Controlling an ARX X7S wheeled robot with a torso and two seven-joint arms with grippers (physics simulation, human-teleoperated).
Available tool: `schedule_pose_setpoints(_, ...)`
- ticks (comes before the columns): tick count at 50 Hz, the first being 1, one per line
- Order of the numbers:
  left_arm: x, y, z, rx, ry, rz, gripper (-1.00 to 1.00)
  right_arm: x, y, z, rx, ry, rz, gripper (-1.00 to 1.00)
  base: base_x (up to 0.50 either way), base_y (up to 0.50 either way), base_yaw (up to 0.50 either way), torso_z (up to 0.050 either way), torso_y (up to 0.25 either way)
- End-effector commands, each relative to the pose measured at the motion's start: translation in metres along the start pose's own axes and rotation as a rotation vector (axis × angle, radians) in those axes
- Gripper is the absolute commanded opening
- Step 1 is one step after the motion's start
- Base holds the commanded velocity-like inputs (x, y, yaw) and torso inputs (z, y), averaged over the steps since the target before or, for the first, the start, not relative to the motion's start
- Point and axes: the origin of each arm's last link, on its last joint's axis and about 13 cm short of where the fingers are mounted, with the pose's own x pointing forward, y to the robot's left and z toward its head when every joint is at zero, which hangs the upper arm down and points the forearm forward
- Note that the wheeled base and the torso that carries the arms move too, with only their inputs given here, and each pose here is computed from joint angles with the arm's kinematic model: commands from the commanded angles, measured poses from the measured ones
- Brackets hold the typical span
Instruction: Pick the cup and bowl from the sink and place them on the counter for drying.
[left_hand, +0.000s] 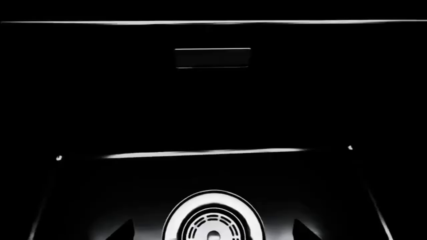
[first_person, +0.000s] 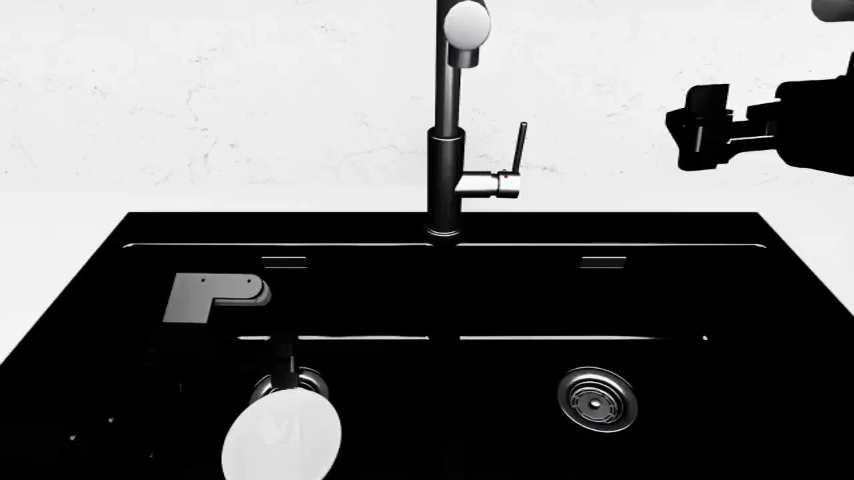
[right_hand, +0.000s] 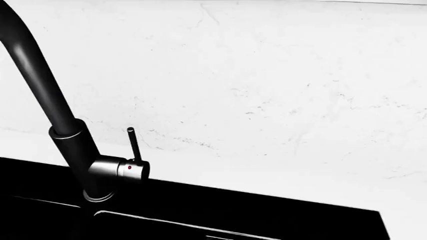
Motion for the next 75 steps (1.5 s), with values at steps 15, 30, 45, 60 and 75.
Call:
schedule_pose_setpoints(15, 0.019, 0.015, -0.026, -0.035, 0.155, 0.032, 1.00, 0.007, 0.011, -0.016, -0.019, 0.017, 0.073, 1.00, 0.00, 0.00, 0.00, 0.000, 0.000)
schedule_pose_setpoints(30, 0.008, 0.016, -0.030, 0.023, 0.241, -0.010, 1.00, 0.014, 0.012, -0.020, -0.001, 0.022, 0.085, 1.00, 0.00, 0.00, 0.00, 0.000, 0.000)
schedule_pose_setpoints(45, 0.020, 0.023, -0.038, -0.012, 0.280, 0.010, 1.00, 0.011, 0.013, -0.019, 0.008, 0.026, 0.081, 1.00, 0.00, 0.00, 0.00, 0.000, 0.000)
schedule_pose_setpoints(60, 0.030, 0.041, -0.054, 0.018, 0.290, 0.024, 1.00, 0.014, 0.010, -0.024, 0.014, 0.043, 0.058, 1.00, 0.00, 0.00, 0.00, 0.000, 0.000)
schedule_pose_setpoints(75, 0.040, 0.033, -0.070, 0.001, 0.373, -0.048, 1.00, 0.014, 0.011, -0.023, 0.018, 0.054, 0.056, 1.00, 0.00, 0.00, 0.00, 0.000, 0.000)
